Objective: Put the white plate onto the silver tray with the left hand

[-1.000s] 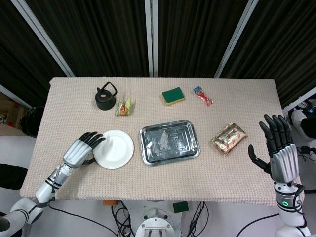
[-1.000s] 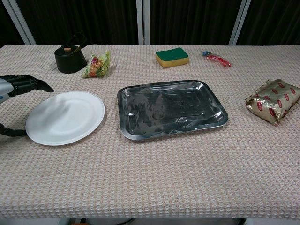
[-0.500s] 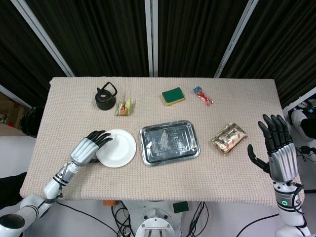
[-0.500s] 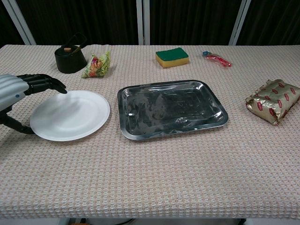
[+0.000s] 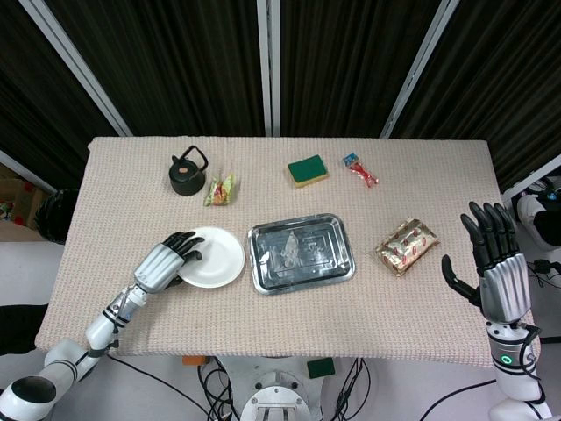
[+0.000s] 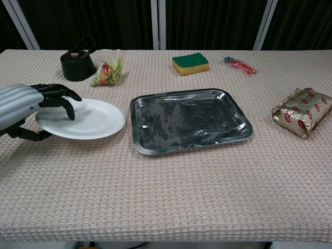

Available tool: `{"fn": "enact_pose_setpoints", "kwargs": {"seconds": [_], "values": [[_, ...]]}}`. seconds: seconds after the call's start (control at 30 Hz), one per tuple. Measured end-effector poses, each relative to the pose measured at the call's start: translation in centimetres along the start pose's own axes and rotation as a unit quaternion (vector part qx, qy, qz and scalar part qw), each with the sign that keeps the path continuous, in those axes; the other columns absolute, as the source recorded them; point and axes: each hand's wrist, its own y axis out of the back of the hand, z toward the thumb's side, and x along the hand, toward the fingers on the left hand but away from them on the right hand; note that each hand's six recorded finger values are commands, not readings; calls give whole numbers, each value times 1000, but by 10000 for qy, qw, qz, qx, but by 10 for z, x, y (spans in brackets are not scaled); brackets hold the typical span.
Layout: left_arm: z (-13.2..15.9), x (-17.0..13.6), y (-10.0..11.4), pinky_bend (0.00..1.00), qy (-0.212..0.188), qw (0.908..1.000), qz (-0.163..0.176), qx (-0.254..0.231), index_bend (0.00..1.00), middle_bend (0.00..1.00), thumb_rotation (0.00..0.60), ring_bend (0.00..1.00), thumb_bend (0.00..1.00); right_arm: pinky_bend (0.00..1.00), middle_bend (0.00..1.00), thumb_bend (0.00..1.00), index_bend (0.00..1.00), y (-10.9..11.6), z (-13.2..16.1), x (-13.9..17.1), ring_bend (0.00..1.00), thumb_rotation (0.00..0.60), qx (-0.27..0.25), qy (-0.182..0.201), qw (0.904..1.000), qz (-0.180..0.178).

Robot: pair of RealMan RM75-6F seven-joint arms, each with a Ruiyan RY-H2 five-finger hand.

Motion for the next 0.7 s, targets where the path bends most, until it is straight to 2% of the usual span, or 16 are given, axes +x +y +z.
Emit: {"fn": "enact_pose_setpoints", "kwargs": {"seconds": [0.1, 0.2, 0.3, 0.47, 0.7], "values": [[-1, 0, 1, 211, 19, 10000, 26, 6, 497, 204, 600, 121, 489, 0, 0, 458, 0, 1, -1, 0, 0, 600, 7, -13, 10000, -7], [-2, -1, 3, 211, 36, 10000, 84, 8, 610, 215, 600, 122, 485, 0, 0, 458, 0, 0, -1, 1, 0, 600, 7, -24, 10000, -3], [-3, -1, 6, 212, 58, 9999, 161, -3, 678, 220, 600, 122, 482, 0, 0, 459, 0, 0, -2, 1, 0, 600, 5, -39, 10000, 9], [-7, -2, 14, 211, 104, 9992, 375, -20, 723, 230, 600, 122, 482, 0, 0, 460, 0, 0, -2, 1, 0, 600, 10, -32, 10000, 5], [-17, -5, 39, 212, 207, 9952, 950, -115, 763, 249, 600, 123, 483, 0, 0, 459, 0, 0, -1, 1, 0, 600, 19, -39, 10000, 17]]}}
